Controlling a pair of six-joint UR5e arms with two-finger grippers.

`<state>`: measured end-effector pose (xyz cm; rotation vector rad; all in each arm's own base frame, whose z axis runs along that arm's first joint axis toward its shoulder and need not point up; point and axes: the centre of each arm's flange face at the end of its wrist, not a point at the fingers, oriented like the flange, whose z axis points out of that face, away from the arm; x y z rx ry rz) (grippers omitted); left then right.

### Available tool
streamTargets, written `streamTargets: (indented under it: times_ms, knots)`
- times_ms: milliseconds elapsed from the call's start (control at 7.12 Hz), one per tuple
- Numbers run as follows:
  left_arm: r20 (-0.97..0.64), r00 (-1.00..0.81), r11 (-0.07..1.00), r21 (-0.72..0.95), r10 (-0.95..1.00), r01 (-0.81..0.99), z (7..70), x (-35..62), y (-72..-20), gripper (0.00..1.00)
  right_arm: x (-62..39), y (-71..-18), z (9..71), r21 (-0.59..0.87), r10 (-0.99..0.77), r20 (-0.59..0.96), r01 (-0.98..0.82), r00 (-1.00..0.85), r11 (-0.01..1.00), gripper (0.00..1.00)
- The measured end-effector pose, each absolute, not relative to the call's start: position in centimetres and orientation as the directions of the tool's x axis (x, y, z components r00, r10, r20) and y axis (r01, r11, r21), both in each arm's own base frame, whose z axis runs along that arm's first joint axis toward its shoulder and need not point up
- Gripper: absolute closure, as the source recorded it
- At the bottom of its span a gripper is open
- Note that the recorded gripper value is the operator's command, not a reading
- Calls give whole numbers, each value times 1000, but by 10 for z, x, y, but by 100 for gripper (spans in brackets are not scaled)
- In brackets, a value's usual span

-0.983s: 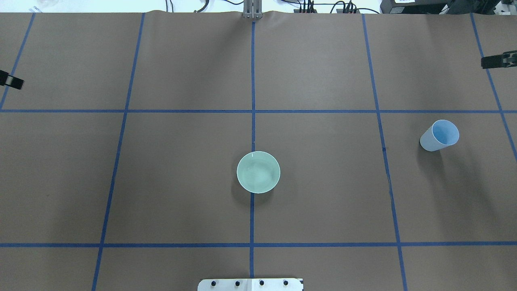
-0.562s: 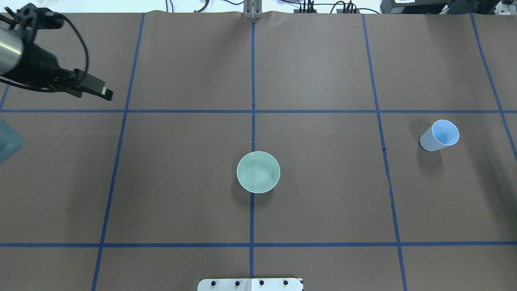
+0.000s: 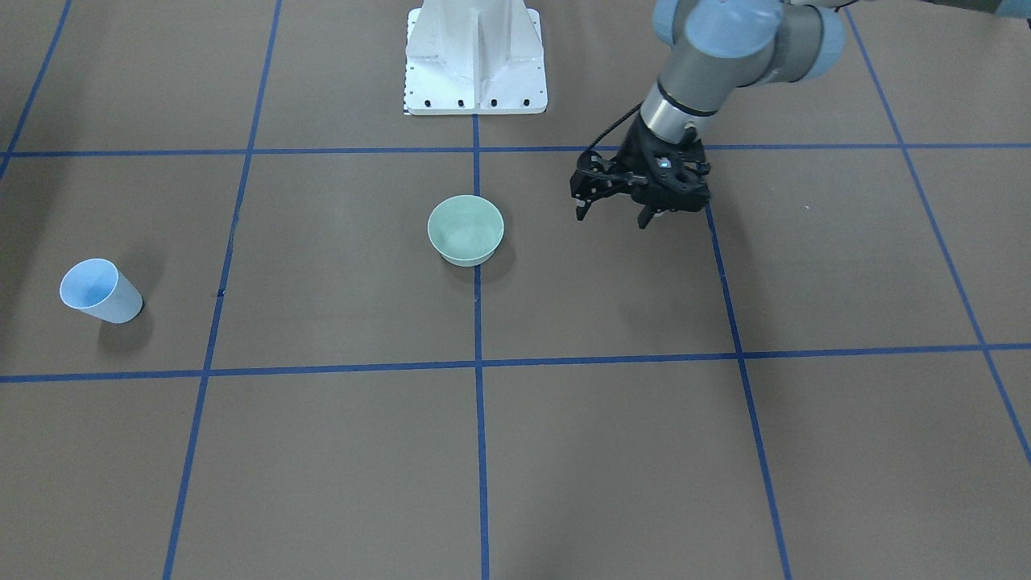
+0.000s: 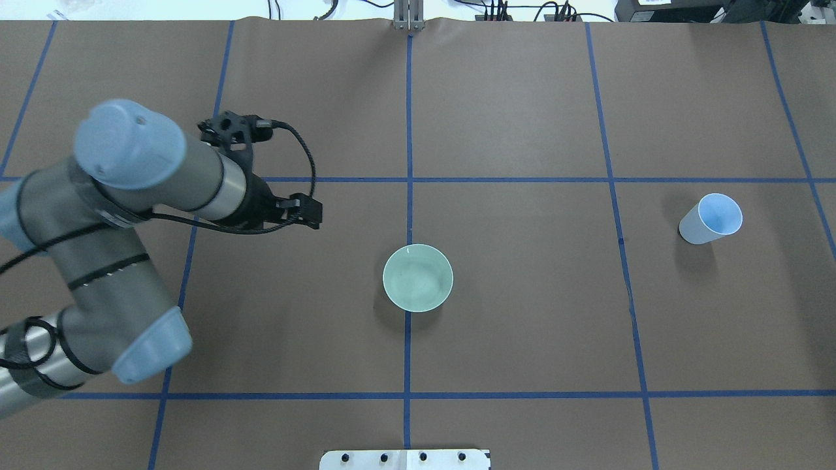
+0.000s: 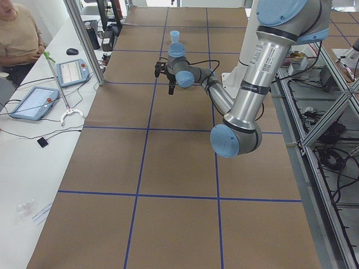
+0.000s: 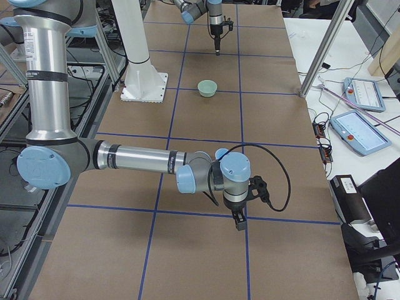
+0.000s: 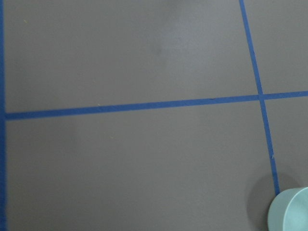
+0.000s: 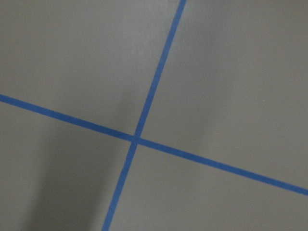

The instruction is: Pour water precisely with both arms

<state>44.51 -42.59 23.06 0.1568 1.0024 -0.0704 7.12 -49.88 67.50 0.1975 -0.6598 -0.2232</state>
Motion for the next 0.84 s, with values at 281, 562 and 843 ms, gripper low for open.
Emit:
streamTargets:
  times_ms: [281, 562, 843]
  knots:
    - [-823, 562, 980, 39, -79, 194, 199, 529, -402, 2, 72, -495, 679, 234, -257, 587, 144, 768, 962, 0]
    - [-795, 598, 978, 29, -103, 206, 201, 578, -391, 18, 72, -494, 680, 231, -255, 588, 143, 767, 962, 0]
    - [-783, 615, 983, 27, -93, 183, 206, 599, -377, 100, 72, -494, 680, 231, -254, 588, 142, 768, 963, 0]
